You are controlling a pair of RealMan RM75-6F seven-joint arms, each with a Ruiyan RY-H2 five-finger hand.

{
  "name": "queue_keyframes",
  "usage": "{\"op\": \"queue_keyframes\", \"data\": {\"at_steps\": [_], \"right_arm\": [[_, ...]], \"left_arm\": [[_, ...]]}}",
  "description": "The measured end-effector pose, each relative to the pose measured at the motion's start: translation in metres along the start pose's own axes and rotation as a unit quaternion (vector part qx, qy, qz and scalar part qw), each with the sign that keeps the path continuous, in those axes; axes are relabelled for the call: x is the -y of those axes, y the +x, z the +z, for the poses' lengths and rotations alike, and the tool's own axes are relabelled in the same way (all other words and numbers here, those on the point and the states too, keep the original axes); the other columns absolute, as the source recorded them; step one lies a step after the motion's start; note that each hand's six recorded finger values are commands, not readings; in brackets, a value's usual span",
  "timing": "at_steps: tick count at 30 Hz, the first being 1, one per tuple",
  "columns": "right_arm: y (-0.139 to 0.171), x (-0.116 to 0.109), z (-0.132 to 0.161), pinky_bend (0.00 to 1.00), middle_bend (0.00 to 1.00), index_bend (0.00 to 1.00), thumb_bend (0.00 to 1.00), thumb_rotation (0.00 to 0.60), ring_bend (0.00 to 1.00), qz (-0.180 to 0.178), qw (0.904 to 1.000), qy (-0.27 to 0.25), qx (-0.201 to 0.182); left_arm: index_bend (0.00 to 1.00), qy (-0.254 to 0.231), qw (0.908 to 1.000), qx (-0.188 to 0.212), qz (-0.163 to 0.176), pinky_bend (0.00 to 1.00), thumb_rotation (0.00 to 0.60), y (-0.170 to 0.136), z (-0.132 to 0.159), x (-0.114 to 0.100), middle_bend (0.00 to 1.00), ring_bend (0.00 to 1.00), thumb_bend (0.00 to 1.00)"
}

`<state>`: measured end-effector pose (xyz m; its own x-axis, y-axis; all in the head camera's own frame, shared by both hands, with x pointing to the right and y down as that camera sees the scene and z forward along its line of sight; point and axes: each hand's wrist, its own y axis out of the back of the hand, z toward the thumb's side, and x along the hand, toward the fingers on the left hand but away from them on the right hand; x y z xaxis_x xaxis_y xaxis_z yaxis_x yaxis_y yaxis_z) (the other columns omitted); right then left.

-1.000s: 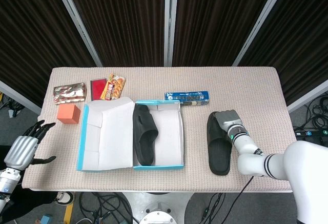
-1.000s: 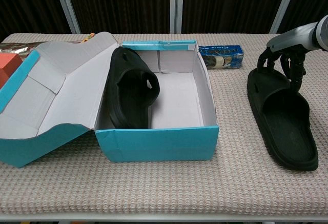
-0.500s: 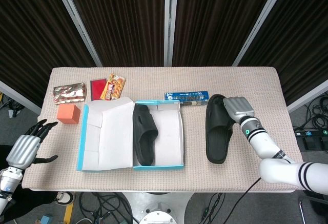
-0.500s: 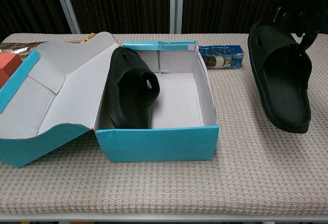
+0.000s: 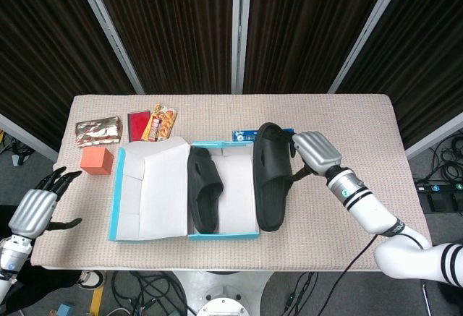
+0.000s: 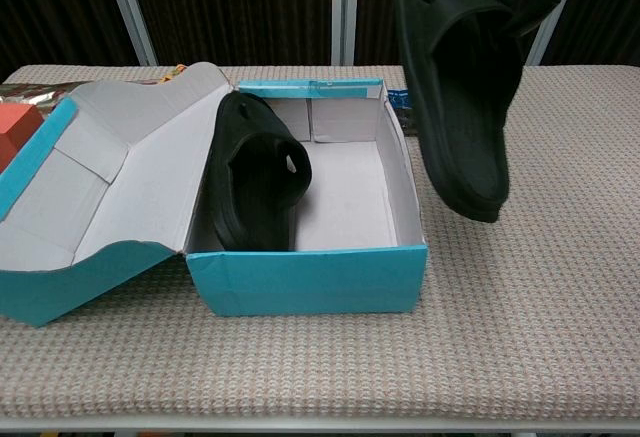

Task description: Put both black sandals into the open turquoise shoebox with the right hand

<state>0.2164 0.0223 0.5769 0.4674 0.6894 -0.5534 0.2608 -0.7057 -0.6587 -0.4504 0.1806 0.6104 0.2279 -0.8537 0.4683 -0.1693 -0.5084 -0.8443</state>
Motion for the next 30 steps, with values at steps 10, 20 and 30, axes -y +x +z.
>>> {"op": "queue_keyframes", "data": {"at_steps": [10,20,30], "right_arm": [[-0.026,0.040,0.002,0.61,0.50,0.53,0.02,0.600,0.51,-0.014,0.9928,-0.106,-0.054],[-0.046,0.067,-0.004,0.61,0.50,0.53,0.02,0.600,0.50,-0.009,0.9815,-0.179,-0.067],[-0.058,0.089,-0.007,0.61,0.50,0.53,0.02,0.600,0.50,0.024,0.9819,-0.177,-0.062]], "left_arm": [[0.10,-0.001,1.0000,-0.006,0.002,0.16,0.600,-0.002,-0.006,-0.001,0.15,0.04,0.00],[0.10,0.004,0.9999,-0.004,0.009,0.16,0.600,-0.002,-0.008,-0.003,0.15,0.04,0.00],[0.10,0.003,0.9999,-0.006,0.011,0.16,0.600,-0.001,-0.010,-0.004,0.15,0.04,0.00]]}}
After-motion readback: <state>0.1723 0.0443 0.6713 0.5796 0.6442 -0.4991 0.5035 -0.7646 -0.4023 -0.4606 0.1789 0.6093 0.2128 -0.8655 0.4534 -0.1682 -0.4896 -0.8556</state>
